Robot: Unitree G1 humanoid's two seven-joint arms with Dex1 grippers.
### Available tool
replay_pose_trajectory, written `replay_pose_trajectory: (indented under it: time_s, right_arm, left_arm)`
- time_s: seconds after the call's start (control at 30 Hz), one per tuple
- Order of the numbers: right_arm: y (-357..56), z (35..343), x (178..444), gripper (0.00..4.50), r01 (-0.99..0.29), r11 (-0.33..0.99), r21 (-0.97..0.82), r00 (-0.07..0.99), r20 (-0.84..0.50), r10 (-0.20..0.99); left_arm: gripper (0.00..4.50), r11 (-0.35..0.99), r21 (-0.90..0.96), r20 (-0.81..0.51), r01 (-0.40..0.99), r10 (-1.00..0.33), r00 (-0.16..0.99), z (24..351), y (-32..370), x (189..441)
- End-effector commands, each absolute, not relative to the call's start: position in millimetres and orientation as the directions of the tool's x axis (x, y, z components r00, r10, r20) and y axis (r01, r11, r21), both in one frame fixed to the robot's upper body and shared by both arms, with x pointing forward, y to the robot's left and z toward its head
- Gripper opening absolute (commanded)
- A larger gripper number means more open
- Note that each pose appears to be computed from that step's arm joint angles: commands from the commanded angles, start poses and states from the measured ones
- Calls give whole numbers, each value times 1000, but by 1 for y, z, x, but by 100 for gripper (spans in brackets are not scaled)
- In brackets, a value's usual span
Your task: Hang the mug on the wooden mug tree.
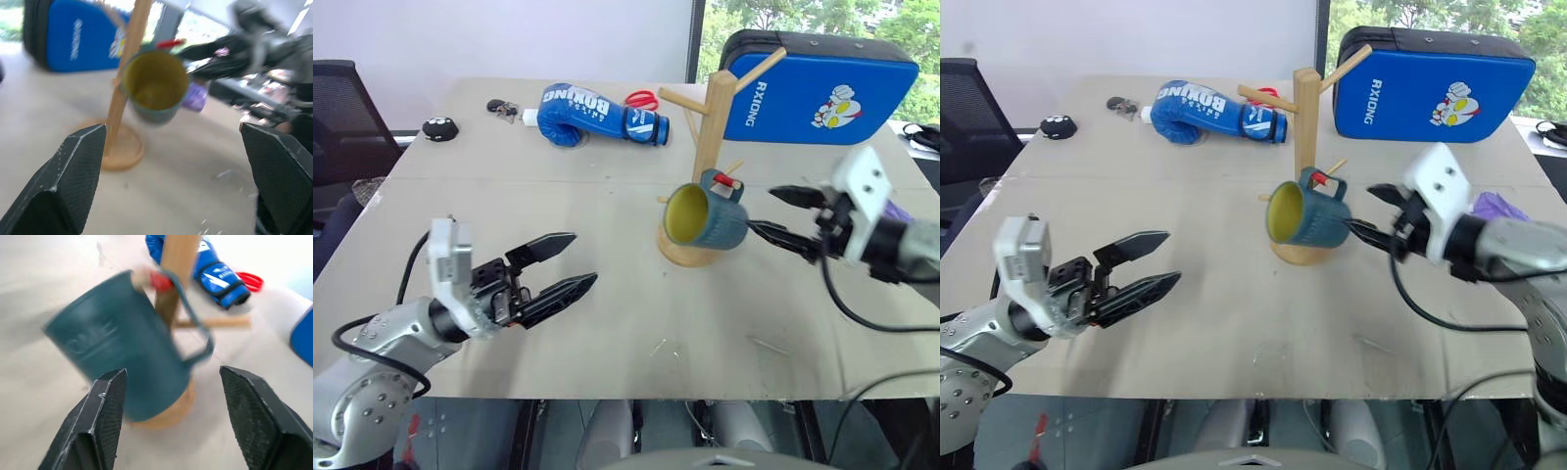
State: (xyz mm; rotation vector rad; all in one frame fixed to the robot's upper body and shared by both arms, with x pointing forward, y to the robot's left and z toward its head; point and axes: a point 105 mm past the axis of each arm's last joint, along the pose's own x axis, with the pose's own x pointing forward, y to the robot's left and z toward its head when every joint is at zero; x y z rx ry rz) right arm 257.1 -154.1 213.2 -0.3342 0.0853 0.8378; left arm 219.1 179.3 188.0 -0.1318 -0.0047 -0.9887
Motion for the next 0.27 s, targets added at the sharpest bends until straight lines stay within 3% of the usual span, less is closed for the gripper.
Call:
replay_pose_trajectory:
  time_s: [0.03,0.27]
  right_arm:
    - [-172,202,237,301,-752,608,-256,653,-160,740]
    - [-216,141,219,301,-683,689,-244,730,-277,625]
  left_arm:
    - [450,624,-64,12,779,-780,626,178,192,227]
    - [450,663,-75,-119,745,-748,653,148,215,221]
